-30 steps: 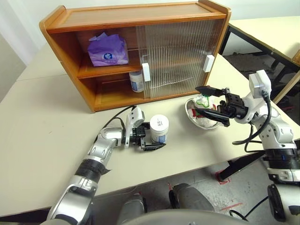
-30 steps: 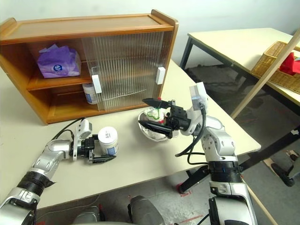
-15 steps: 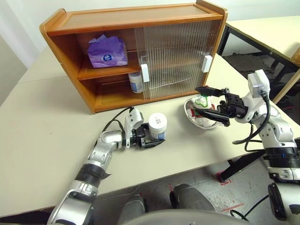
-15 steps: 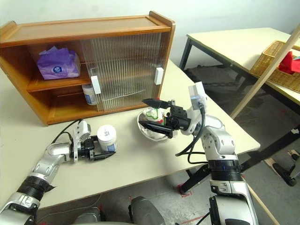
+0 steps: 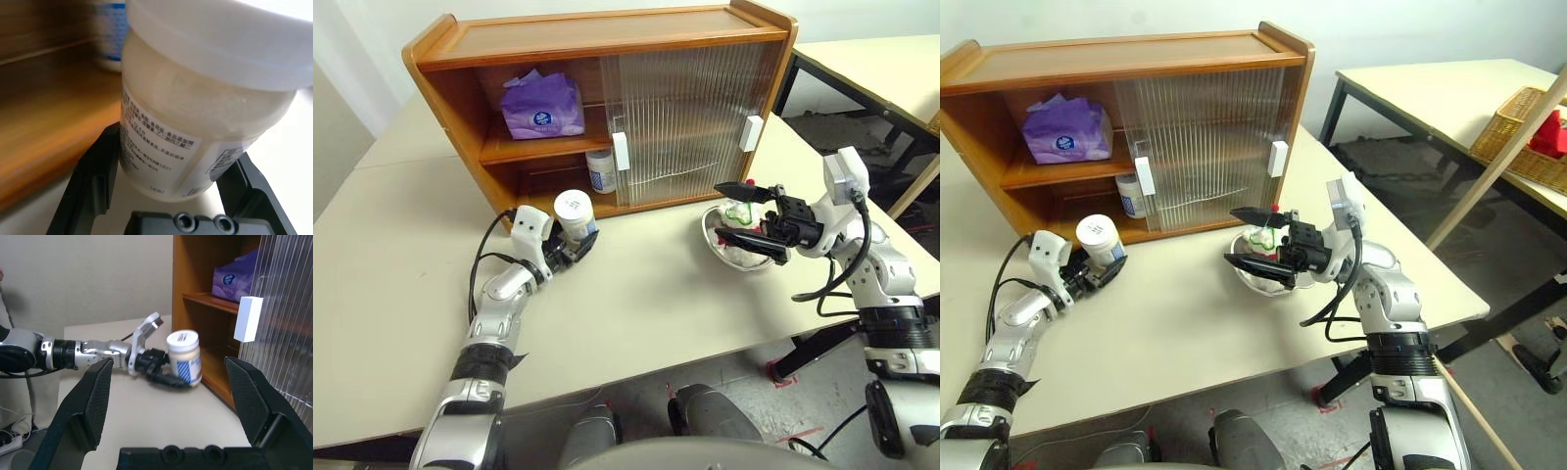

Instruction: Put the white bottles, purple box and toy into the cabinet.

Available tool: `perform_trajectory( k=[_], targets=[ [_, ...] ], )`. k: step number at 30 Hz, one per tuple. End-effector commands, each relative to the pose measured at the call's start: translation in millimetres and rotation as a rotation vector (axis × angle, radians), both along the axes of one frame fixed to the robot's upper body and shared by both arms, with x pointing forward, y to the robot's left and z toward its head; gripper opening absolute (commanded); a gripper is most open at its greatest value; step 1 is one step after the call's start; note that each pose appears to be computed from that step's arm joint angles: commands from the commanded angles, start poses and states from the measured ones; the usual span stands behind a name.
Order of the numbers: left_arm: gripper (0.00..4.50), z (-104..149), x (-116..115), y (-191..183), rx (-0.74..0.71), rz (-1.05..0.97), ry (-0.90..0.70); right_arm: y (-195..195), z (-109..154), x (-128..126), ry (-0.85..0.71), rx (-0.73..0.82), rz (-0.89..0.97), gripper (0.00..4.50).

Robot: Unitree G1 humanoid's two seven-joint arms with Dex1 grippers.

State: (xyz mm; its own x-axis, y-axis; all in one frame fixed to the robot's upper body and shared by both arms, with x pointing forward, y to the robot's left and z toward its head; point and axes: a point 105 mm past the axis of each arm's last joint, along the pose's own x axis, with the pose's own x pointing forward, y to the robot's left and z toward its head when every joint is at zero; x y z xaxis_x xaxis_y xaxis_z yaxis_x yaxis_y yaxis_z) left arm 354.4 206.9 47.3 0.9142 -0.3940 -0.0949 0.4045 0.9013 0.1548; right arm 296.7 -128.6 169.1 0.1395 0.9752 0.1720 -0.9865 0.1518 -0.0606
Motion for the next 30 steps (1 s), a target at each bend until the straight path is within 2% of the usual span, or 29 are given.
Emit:
perform_trajectory(
  k=[1, 14, 18, 22, 30],
  targets=[
    [3.16, 12, 15, 6, 0.021, 0.059, -0.03, 1, 1, 1, -0.012, -0.011, 0.007, 4.5],
    [3.16, 19, 44, 19, 0.059, 0.208, -0.026, -1, 3, 2, -0.019, -0.018, -0.006, 4.5],
    [3.16, 21, 53, 20, 0.039, 0.247, -0.015, -1, 3, 2, -0.019, -0.019, -0.007, 4.5],
    [3.16, 27, 62, 16, -0.042, 0.257, -0.009, -1, 3, 3, -0.022, -0.018, -0.005, 4.5],
    [3.16, 28, 72, 15, -0.034, 0.26, 0.029, -2, 3, 2, -0.022, -0.02, -0.009, 4.5]
  ],
)
